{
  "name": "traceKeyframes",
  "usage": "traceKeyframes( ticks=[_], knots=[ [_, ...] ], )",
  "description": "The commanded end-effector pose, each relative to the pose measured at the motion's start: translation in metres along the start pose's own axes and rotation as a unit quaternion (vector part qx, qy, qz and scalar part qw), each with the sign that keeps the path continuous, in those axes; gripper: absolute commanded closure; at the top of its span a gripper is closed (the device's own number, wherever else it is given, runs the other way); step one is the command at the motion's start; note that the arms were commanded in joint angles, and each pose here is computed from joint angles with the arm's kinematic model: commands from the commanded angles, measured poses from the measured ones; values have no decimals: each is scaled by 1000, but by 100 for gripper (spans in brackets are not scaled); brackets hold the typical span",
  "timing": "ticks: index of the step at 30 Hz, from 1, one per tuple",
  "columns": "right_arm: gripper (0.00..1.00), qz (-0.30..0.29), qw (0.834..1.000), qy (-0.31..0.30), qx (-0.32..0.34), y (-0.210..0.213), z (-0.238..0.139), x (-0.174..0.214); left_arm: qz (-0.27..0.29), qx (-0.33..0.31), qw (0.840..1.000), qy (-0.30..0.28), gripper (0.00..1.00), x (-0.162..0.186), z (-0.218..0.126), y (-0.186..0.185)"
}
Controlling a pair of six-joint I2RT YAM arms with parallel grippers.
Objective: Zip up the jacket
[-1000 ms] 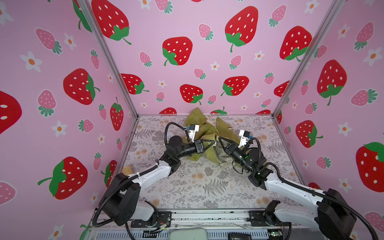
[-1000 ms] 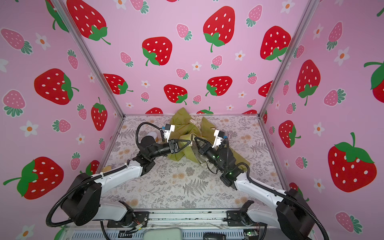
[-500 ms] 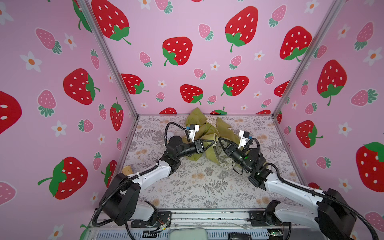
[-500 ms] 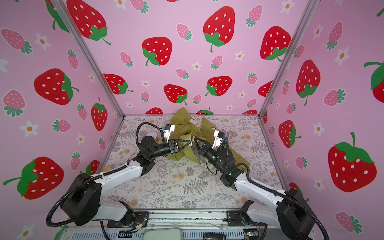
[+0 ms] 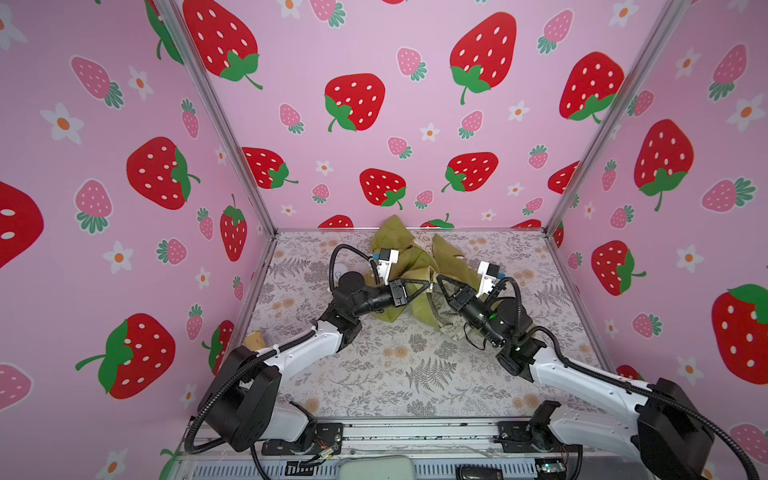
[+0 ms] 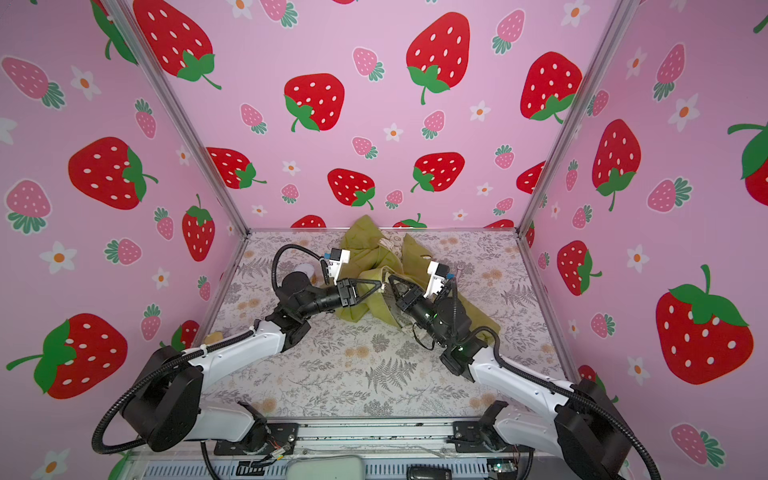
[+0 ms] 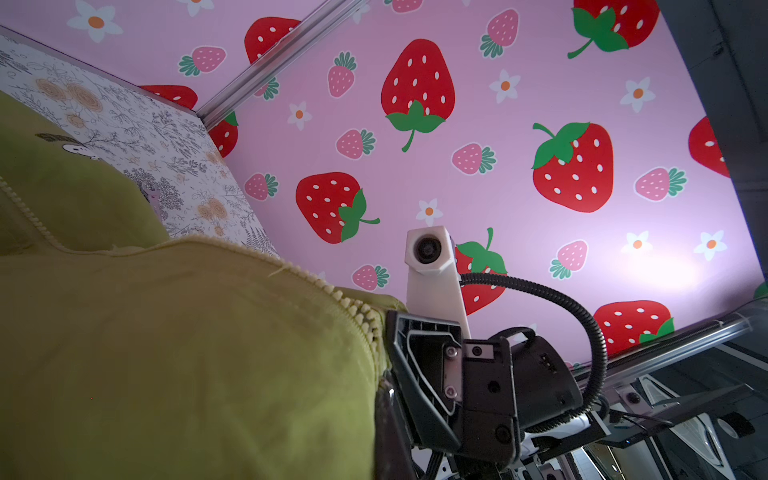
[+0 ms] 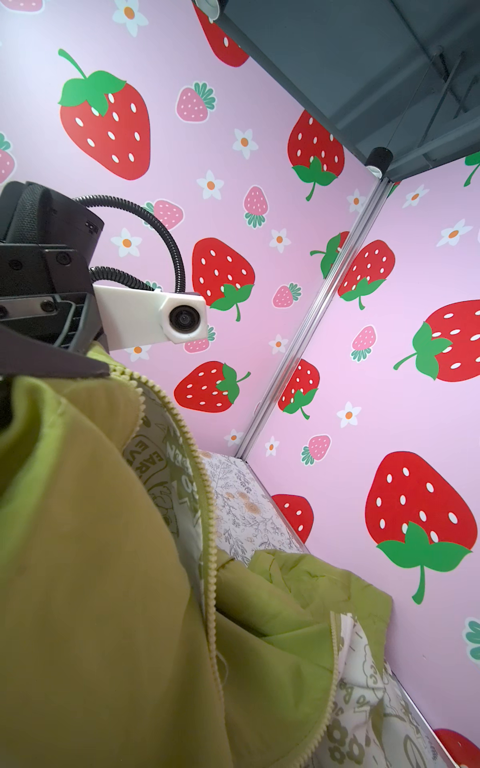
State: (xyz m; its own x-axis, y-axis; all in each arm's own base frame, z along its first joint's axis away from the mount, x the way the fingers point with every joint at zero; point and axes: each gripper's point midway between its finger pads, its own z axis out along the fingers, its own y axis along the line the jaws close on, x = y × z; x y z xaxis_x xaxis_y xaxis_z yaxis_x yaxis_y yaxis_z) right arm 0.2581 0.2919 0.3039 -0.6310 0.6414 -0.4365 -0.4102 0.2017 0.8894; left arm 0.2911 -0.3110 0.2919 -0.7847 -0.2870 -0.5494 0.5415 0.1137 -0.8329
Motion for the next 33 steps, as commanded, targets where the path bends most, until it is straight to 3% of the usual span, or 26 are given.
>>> traceKeyframes(
  ticks=[1, 33],
  knots=[
    [100, 5, 1000, -8, -17, 11, -5, -2, 27, 19, 999, -22, 100, -10, -4, -17],
    [100, 7, 1000, -19, -3, 10, -1, -7, 28, 24, 999, -14, 100, -6, 0, -20]
  ],
)
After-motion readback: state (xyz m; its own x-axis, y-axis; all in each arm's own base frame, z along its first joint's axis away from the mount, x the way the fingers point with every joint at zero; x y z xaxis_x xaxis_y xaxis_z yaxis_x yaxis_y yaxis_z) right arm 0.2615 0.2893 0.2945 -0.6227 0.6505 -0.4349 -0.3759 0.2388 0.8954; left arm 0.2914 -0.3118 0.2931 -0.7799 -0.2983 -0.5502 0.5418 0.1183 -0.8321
